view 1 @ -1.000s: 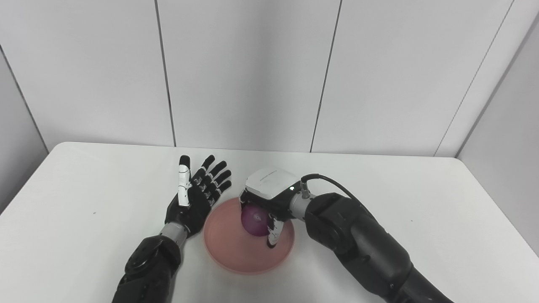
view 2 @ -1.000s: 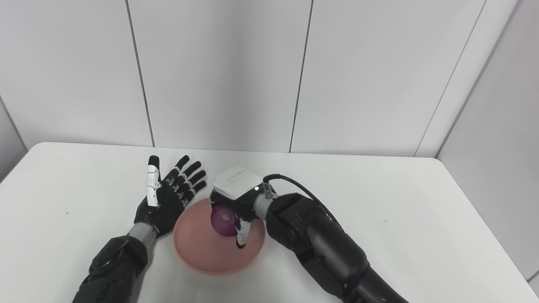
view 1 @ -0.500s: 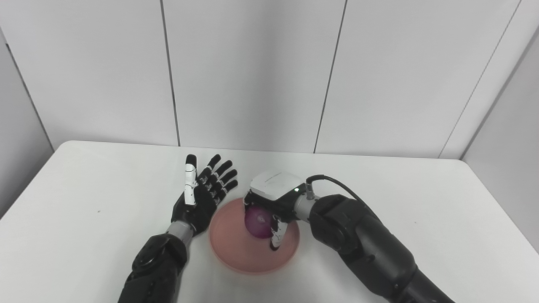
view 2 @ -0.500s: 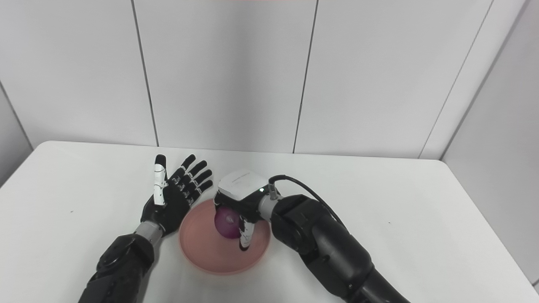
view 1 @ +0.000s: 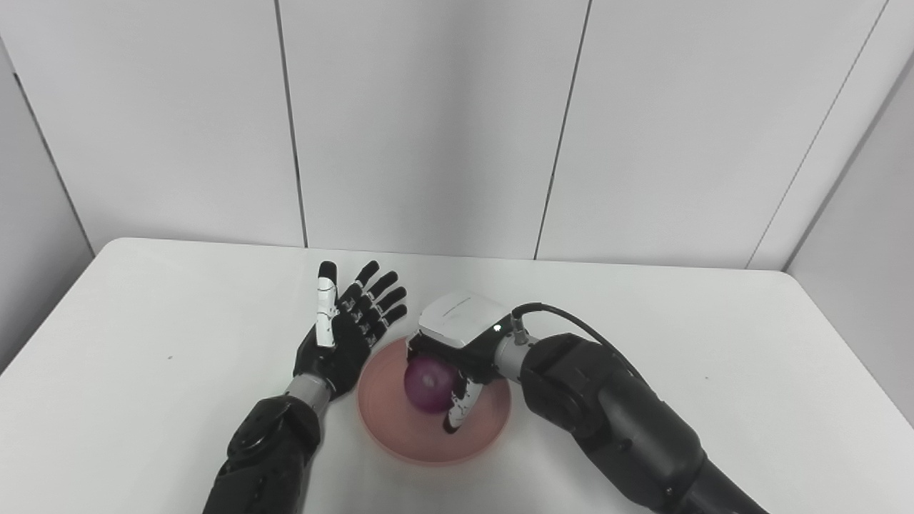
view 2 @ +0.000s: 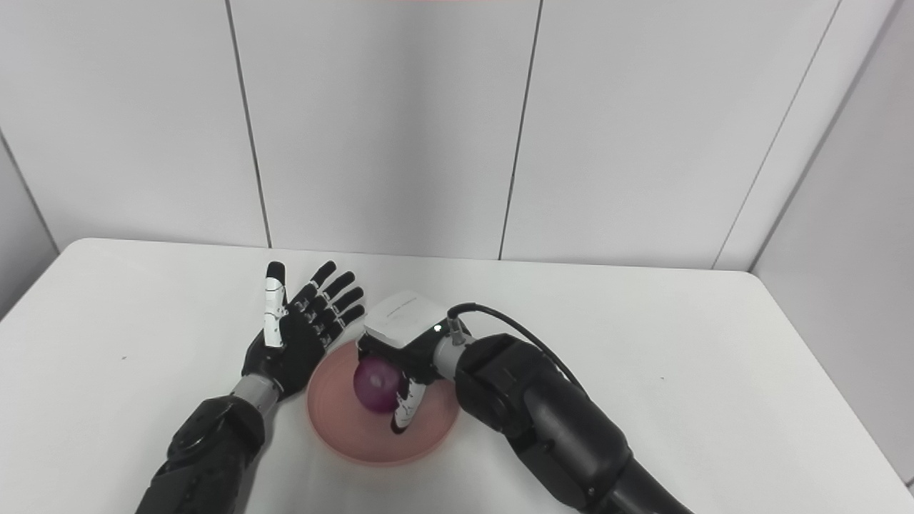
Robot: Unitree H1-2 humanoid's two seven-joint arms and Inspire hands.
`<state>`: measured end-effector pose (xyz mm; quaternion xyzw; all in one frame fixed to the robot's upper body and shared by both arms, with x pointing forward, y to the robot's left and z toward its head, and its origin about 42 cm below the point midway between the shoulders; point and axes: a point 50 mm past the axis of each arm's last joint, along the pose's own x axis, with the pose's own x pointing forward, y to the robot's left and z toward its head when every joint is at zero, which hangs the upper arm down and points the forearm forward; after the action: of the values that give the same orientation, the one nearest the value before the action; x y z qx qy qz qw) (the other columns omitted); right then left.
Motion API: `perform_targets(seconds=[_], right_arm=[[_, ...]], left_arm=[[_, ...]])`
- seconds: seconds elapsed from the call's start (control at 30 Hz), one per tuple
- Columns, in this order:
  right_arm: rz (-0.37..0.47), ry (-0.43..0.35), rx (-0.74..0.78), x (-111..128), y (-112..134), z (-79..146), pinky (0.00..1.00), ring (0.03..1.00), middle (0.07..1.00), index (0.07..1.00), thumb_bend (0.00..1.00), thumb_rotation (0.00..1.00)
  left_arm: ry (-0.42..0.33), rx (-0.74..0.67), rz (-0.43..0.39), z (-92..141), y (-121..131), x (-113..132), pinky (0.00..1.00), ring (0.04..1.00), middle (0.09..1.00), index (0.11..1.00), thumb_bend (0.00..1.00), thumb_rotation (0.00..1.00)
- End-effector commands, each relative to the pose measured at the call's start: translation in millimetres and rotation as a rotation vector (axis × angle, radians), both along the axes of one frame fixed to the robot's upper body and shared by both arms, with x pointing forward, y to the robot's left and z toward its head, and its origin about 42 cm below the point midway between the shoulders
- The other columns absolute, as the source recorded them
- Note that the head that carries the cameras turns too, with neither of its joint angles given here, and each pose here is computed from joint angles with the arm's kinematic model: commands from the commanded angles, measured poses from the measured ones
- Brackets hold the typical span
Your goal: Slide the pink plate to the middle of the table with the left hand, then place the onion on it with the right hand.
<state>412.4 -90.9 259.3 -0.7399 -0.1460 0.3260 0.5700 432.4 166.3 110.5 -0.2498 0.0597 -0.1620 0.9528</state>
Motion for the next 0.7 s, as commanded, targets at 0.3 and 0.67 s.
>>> perform_targets(seconds=[0.3,0.67], right_arm=[[0.015,-0.084,0.028,3,0,31,0.52,0.724,0.816,0.734,1.00,0.42],[0.024,-0.130,0.139,4,-10,62,0.53,0.736,0.818,0.732,0.98,0.45]], left_arm=[[0.235,0.046,-0.001,-53,-1,-27,0.91,0.898,0.926,0.956,0.78,1.00],[0.235,0.050,0.002,-55,1,-27,0.90,0.892,0.918,0.947,0.78,1.00]])
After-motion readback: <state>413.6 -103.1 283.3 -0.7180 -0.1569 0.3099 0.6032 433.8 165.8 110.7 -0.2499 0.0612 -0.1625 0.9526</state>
